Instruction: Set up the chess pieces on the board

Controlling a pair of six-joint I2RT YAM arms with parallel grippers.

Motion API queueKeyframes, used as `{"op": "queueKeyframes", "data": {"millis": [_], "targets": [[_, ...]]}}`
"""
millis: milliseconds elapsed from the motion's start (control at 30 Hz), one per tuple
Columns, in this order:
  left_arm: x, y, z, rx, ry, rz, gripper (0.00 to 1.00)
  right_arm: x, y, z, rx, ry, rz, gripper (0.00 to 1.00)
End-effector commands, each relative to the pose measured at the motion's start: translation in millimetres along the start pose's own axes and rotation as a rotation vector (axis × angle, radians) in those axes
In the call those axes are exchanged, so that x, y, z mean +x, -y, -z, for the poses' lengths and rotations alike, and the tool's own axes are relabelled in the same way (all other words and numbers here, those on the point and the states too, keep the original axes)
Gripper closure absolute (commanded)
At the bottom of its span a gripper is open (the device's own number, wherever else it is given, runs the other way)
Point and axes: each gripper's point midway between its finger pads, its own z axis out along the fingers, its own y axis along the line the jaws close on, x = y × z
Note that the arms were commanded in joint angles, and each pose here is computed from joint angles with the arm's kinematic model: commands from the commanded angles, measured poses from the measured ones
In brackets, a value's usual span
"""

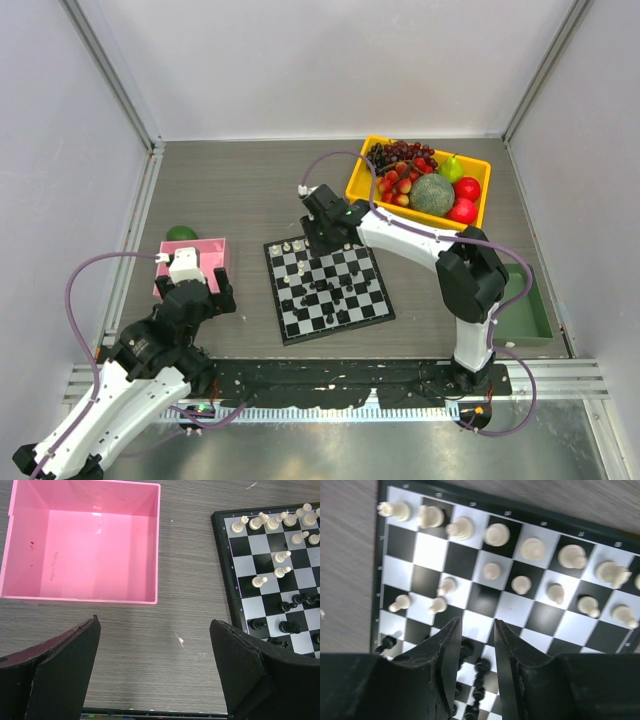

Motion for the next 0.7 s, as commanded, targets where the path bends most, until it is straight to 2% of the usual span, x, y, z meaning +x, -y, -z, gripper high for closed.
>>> {"op": "queueKeyframes", "data": {"millis": [0,167,667], "targets": [[-11,4,0,0.014,0.047,0.028,0.01,-22,-38,9,-0.066,0.063,0.017,0.61],[-12,4,1,0.020,0.052,0.032,0.01,-23,-52,-1,-0.075,0.054,0.034,0.60],[-12,3,1,0.016,0.053,0.033,0.01,-12,-50,-32,-0.033,-0.015,0.043,0.63]]}}
